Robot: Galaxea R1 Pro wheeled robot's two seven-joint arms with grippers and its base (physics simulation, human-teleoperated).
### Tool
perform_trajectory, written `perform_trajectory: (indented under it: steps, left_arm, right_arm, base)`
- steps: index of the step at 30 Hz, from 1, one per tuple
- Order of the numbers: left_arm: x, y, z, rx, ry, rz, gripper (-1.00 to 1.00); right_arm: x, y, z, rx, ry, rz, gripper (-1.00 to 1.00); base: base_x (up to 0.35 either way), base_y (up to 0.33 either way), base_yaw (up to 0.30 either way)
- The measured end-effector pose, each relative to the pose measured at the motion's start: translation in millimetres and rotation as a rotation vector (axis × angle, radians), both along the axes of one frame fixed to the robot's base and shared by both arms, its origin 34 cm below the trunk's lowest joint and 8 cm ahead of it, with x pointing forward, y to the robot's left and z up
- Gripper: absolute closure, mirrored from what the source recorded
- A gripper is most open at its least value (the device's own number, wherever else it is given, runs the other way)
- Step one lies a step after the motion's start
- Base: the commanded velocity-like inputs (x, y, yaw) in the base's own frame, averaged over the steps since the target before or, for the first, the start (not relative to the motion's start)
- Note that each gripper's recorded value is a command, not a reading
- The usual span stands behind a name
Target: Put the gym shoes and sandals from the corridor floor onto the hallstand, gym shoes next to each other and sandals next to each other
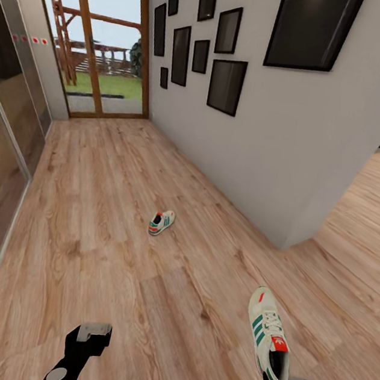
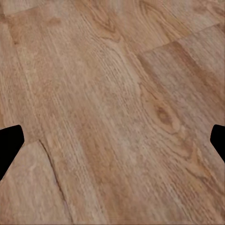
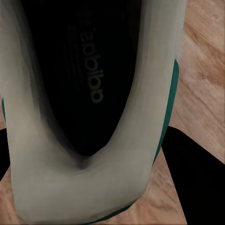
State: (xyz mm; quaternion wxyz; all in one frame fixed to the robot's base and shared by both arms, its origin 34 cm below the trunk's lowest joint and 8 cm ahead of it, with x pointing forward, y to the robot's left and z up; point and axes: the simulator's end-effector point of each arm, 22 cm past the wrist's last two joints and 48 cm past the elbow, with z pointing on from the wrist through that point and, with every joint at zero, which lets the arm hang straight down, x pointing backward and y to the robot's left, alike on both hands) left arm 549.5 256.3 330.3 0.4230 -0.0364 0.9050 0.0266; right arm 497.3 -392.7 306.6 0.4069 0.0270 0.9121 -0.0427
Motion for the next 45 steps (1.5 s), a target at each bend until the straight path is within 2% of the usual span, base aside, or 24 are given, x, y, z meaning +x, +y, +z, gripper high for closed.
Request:
perform_trajectory:
  steps: [14,38,45]
  left_arm:
    - [0.4,0.1,0.4,0.000,-0.001,0.000,-1.00]
    - [1.7,0.4,2.5,0.000,-0.006,0.001,-1.00]
    - [2.1,0.3,3.2,0.000,-0.007,0.000,-1.00]
  right_arm:
    - [-0.2,0.1,-0.2,0.000,0.001,0.000,1.00]
    - [1.0,-0.1,1.6,0.000,-0.004,0.000,1.00]
    - [1.5,0.0,2.2,0.000,-0.005,0.000,1.00]
  base:
    - [0.339,0.146,-0.021]
    - [0.311,0.198,-0.246]
    - [0.295,0.216,-0.067]
